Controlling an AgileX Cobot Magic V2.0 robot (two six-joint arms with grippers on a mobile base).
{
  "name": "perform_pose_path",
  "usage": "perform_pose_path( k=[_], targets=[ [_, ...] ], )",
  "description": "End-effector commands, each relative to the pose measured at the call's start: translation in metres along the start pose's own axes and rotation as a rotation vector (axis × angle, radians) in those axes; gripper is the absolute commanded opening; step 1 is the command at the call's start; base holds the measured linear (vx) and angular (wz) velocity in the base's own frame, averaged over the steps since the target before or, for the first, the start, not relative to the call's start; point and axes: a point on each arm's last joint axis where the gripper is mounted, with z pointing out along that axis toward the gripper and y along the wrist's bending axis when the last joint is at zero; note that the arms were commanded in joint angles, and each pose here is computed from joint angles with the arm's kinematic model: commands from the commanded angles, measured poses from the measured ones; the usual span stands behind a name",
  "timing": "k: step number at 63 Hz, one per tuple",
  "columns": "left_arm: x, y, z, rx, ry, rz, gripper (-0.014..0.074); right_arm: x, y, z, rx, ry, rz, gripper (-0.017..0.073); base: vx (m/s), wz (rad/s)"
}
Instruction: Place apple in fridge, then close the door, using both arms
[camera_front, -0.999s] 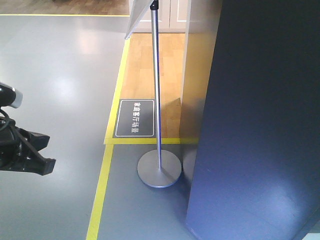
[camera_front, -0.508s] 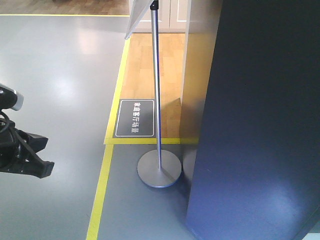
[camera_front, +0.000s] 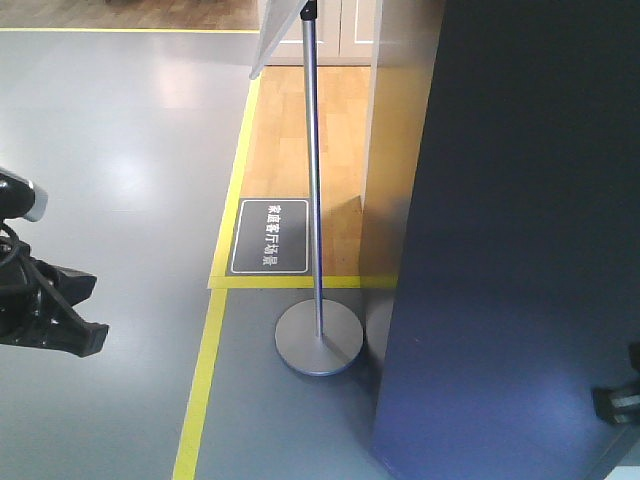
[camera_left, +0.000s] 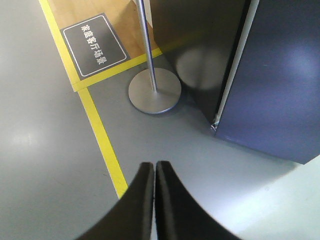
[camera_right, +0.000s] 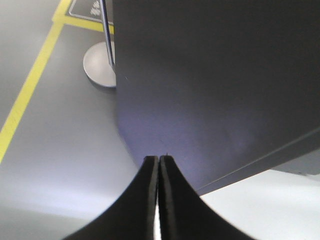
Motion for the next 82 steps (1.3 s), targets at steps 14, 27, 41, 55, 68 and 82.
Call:
perform_pose_path(
  k=[14,27,41,55,68,82],
  targets=[
    [-0.012,0.001,-0.01,-0.013,-0.094,-0.015,-0.0006,-0.049,-0.032,-0.004,0.12,-0.15,0.102,-0.0003,0.0,0.0],
    [-0.012,0.001,-0.01,-0.013,-0.094,-0.015,-0.0006,-0.064,-0.055,-0.014,0.166,-0.301,0.212,-0.0003,0.0,0.0],
    [-0.012,0.001,-0.01,-0.013,-0.094,-0.015,-0.0006,-0.069,-0.074,-0.018,0.24,-0.415,0.276,-0.0003,0.0,0.0],
    [-0.012,0.001,-0.01,-0.013,-0.094,-0.015,-0.0006,-0.075,-0.088,-0.007,0.28,-0.457,0.288,-0.0003,0.0,0.0],
    [-0.012,0.001,-0.01,-0.013,-0.094,-0.015,-0.0006,-0.083,-0.092,0.012,0.277,-0.483,0.252,-0.0003,0.0,0.0],
    [-0.012,0.001,-0.01,-0.013,-0.094,-0.015,-0.0006,-0.088,-0.095,0.037,0.258,-0.481,0.246,-0.0003,0.0,0.0]
  ],
)
